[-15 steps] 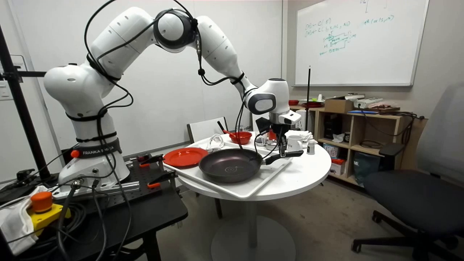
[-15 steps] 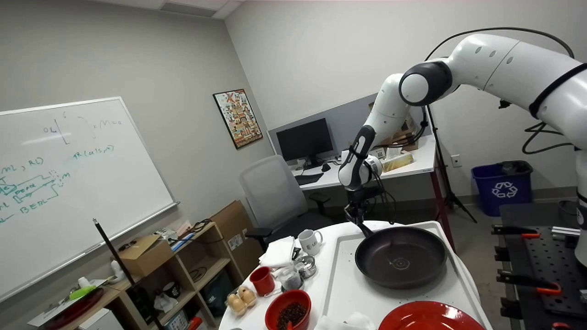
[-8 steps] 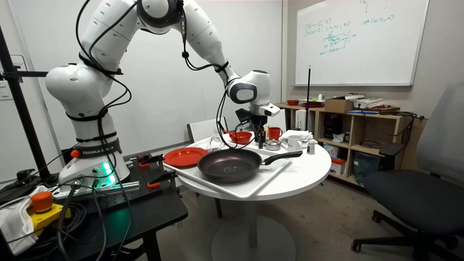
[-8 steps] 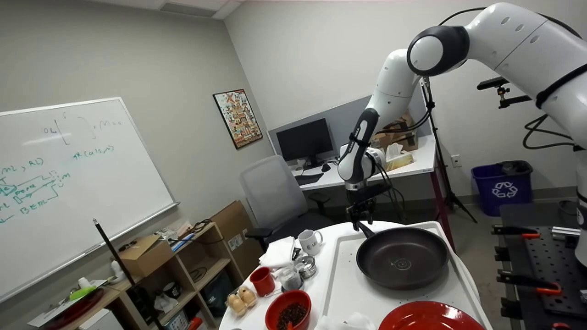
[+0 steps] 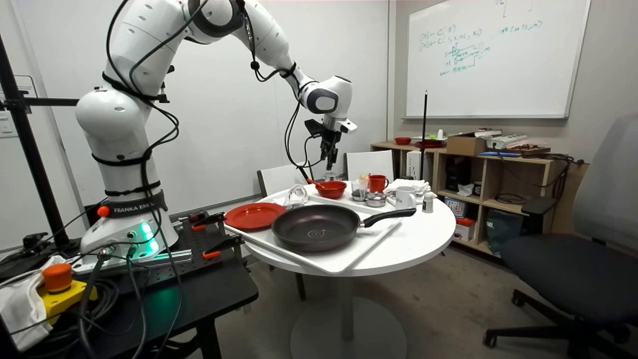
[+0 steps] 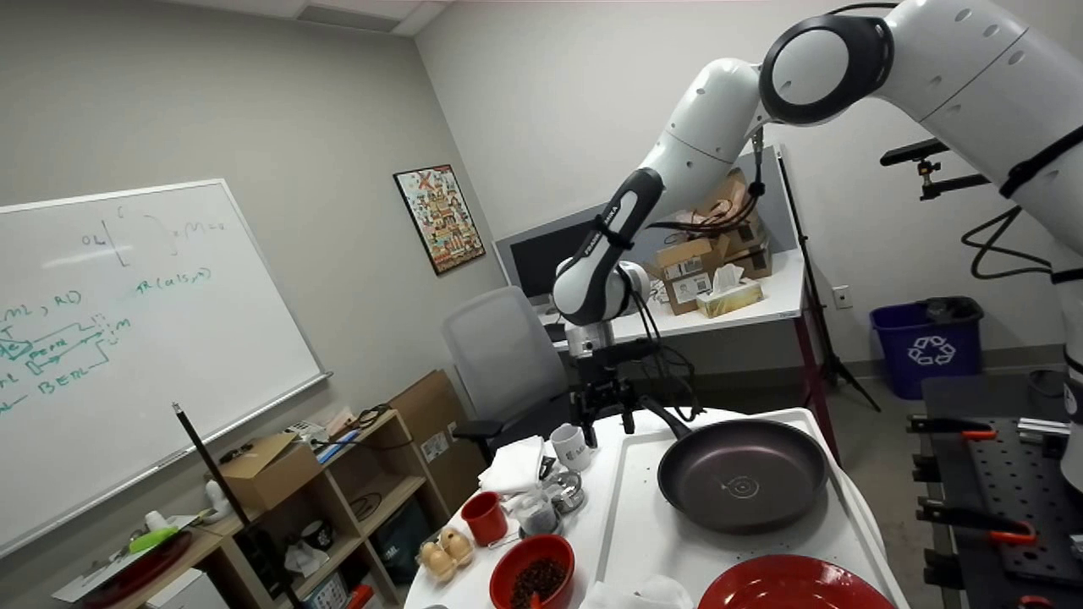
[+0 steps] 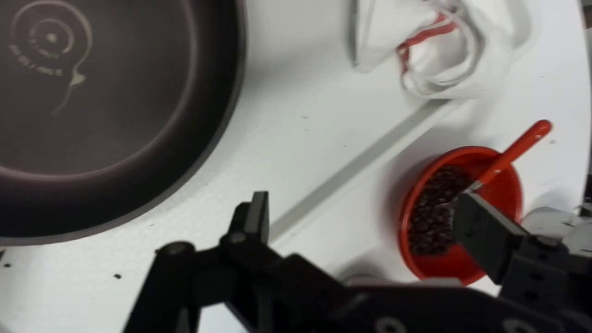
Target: Twist the pan handle 90 degrees
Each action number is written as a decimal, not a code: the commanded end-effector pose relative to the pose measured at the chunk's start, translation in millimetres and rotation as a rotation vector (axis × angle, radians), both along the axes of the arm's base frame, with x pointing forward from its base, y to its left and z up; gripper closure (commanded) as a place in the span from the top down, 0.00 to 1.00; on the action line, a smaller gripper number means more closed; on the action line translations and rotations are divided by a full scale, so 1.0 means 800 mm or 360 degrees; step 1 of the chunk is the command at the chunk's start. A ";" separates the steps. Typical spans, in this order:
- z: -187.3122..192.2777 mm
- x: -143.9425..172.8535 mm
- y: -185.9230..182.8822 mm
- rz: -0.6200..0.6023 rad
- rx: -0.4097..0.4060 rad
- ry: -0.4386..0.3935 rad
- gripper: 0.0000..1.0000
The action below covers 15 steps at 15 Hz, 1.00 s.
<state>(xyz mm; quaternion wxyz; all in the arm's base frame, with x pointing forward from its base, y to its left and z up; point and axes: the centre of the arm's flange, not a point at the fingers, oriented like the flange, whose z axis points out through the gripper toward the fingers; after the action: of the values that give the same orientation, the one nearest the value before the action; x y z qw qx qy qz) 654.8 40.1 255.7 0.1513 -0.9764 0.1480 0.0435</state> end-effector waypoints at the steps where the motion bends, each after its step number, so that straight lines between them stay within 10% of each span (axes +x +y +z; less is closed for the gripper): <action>1: 0.034 0.055 0.002 -0.0134 0.0214 0.0097 1.00; 7: 0.045 0.076 -0.035 -0.0320 0.0416 0.0177 1.00; 15: 0.045 0.068 -0.126 -0.0596 0.0374 0.0169 1.00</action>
<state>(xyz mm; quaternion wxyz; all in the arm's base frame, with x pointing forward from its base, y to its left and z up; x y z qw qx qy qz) 707.8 -46.2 285.4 0.2543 -0.9110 0.3142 0.0818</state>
